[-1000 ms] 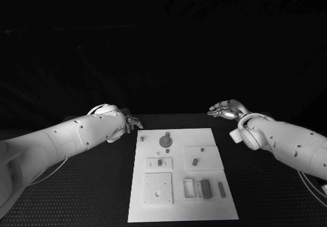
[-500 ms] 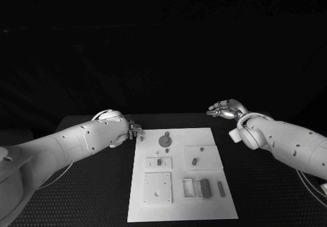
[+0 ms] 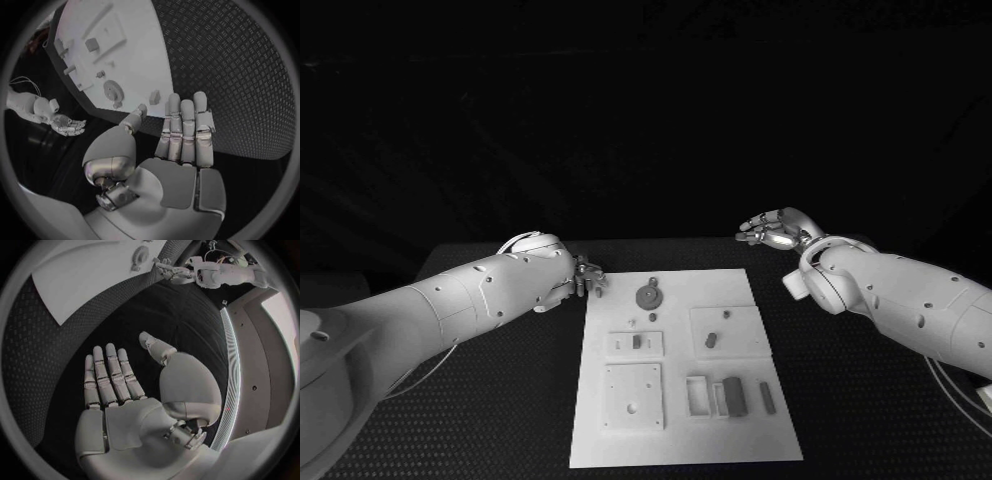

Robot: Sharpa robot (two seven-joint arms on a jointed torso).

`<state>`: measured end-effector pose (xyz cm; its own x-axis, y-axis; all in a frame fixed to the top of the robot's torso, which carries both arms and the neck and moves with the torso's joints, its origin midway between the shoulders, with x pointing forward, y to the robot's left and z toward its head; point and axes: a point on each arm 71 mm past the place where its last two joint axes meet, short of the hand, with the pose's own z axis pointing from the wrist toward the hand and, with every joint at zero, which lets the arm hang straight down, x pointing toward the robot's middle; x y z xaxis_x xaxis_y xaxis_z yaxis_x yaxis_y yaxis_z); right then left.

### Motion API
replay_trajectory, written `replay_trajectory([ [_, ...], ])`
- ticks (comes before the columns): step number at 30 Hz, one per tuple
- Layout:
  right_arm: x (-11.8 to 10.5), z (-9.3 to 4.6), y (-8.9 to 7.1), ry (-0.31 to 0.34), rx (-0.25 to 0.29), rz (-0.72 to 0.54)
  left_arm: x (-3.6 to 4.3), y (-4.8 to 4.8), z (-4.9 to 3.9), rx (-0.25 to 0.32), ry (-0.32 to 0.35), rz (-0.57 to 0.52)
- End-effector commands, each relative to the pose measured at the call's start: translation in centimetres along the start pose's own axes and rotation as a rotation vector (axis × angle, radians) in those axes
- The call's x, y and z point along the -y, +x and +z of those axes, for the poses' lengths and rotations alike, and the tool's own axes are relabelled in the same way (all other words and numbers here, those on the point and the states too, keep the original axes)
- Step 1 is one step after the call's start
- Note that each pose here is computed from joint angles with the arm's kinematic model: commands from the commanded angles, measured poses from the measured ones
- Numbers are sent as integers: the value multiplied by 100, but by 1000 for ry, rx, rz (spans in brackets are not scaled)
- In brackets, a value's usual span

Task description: Assemble the parts on the task board

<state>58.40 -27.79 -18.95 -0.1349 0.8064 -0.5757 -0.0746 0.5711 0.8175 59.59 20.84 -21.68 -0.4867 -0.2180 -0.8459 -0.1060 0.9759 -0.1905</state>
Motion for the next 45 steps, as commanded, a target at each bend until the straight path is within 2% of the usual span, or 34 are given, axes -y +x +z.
replay_trajectory([
  [1, -11, 1, 13, -14, -13, 2, 33, 19, -4, -22, 21, -1],
  [9, -11, 0, 13, -14, -13, 2, 17, 26, -4, -34, 14, 4],
  [21, -15, 3, 21, -14, -16, 3, 67, 74, -1, -61, 30, -9],
  [30, -16, 5, 24, -14, -17, 3, 47, 78, 6, -63, 25, -9],
  [40, -22, 9, 33, -16, -19, 4, 75, 87, 5, -69, 37, -21],
  [45, -23, 9, 35, -16, -20, 5, 64, 88, 10, -78, 32, -43],
])
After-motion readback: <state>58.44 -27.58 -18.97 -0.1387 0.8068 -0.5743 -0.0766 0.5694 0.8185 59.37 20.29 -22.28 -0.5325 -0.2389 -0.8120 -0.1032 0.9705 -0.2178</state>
